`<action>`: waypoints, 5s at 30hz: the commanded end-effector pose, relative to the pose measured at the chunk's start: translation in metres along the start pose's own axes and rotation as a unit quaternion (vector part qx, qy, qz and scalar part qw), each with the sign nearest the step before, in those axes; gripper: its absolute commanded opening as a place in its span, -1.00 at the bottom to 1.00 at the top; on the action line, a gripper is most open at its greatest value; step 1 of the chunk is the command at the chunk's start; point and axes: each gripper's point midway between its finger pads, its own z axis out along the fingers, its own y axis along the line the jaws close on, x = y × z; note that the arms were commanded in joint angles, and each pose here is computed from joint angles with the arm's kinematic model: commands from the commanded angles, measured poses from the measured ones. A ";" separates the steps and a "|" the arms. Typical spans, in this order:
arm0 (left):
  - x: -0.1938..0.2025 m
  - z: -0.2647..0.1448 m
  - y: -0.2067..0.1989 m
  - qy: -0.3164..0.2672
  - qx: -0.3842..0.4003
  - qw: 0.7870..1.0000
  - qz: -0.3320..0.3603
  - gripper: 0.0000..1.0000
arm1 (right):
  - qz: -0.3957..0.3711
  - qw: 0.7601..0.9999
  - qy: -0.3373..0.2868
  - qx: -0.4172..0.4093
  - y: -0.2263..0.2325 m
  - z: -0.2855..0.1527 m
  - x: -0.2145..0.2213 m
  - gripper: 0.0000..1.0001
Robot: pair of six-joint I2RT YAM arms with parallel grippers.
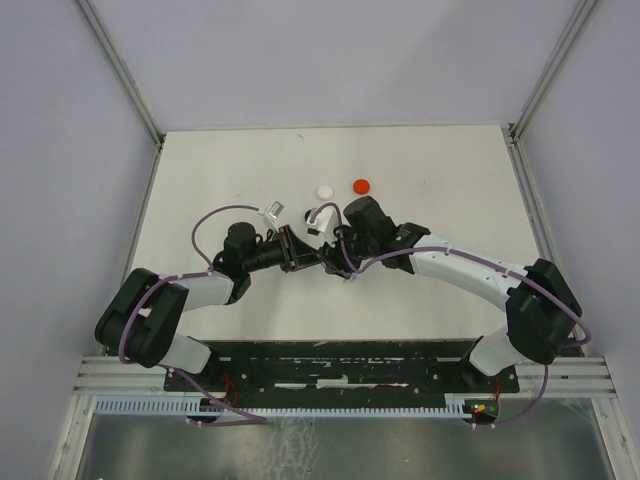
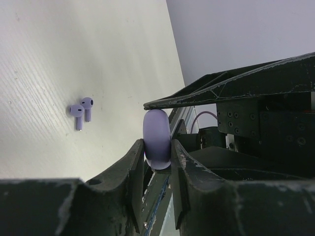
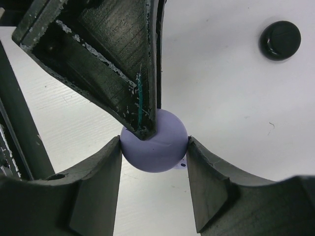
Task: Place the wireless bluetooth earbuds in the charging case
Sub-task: Pick up the charging case at the center of the board, then open the charging case, then pick up the earbud from the center of the board.
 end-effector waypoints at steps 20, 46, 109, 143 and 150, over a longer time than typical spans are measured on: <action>-0.026 0.018 -0.020 -0.026 0.034 0.999 0.013 -0.94 | 0.105 0.972 -0.139 0.159 -0.049 -0.081 -0.066 0.86; -0.039 0.017 -0.045 -0.041 0.062 0.997 0.017 -0.94 | 0.186 0.957 -0.037 0.219 -0.065 -0.038 0.008 0.99; -0.093 -0.044 -0.006 -0.228 0.106 0.958 -0.142 -0.94 | 0.284 0.913 0.147 0.254 -0.063 0.014 0.120 0.04; -0.092 -0.048 0.000 -0.227 0.111 0.956 -0.150 -0.94 | 0.308 0.930 0.087 0.183 -0.047 0.032 0.091 -0.12; -0.092 -0.049 0.001 -0.228 0.111 0.955 -0.151 -0.94 | 0.309 0.929 0.090 0.182 -0.047 0.038 0.094 -0.18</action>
